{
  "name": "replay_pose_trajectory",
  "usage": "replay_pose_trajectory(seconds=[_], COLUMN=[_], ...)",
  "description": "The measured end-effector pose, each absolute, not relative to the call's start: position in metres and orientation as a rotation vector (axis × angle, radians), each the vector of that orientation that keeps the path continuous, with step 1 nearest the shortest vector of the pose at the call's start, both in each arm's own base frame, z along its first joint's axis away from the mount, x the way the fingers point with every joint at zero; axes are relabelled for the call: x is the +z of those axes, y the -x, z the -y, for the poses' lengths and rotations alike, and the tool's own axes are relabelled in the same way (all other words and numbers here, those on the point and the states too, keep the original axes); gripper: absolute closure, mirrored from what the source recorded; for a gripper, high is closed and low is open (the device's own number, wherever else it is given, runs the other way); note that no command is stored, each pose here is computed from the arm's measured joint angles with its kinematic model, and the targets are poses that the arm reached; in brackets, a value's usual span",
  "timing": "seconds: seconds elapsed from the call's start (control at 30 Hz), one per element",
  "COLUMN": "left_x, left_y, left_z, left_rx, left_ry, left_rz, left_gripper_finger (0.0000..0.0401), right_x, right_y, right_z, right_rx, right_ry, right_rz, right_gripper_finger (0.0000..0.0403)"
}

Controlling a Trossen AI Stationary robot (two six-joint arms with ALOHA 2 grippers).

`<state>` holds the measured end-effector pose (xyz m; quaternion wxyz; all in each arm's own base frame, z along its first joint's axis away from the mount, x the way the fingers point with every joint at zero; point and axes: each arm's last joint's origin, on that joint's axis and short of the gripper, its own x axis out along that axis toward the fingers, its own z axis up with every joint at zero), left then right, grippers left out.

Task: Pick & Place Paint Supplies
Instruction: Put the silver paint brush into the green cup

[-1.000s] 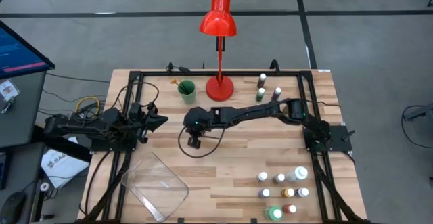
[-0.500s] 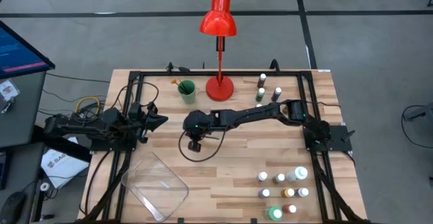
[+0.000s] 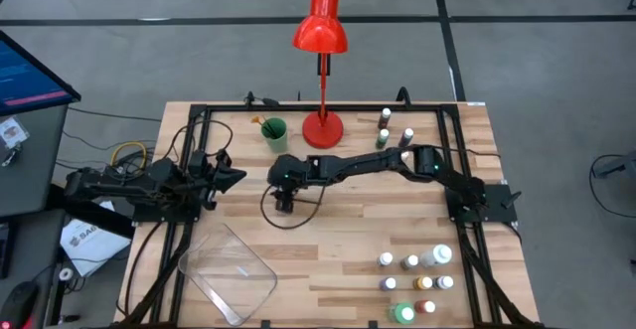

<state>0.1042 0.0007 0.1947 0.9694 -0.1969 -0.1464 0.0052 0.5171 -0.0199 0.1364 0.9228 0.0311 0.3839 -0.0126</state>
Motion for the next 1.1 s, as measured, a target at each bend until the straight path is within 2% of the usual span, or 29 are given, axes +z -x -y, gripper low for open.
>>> replay_pose_trajectory(seconds=[0.13, 0.37, 0.47, 0.7, 0.97, 1.1], left_x=[0.195, 0.195, 0.195, 0.195, 0.195, 0.195], left_y=[-0.104, -0.104, -0.104, -0.104, -0.104, -0.104], left_z=[-0.001, -0.001, -0.001, -0.001, -0.001, -0.001], left_rx=[0.009, 0.009, 0.009, 0.012, 0.012, 0.012], left_ry=[0.398, 0.398, 0.398, 0.398, 0.398, 0.398], left_rz=[0.296, 0.297, 0.298, 0.301, 0.301, 0.301], left_gripper_finger=[0.04, 0.04, 0.04, 0.04, 0.04, 0.04], right_x=[0.112, 0.111, 0.11, 0.109, 0.122, 0.155], right_y=[-0.517, -0.514, -0.513, -0.512, -0.509, -0.508], right_z=[0.015, 0.016, 0.018, 0.022, 0.022, 0.026], right_rx=[-0.019, -0.015, -0.037, -0.059, -0.074, -0.076], right_ry=[-0.077, -0.103, -0.102, -0.122, -0.157, -0.162], right_rz=[-0.842, -0.898, -0.905, -0.915, -0.899, -0.812], right_gripper_finger=[0.021, 0.0229, 0.0267, 0.039, 0.0401, 0.0402])
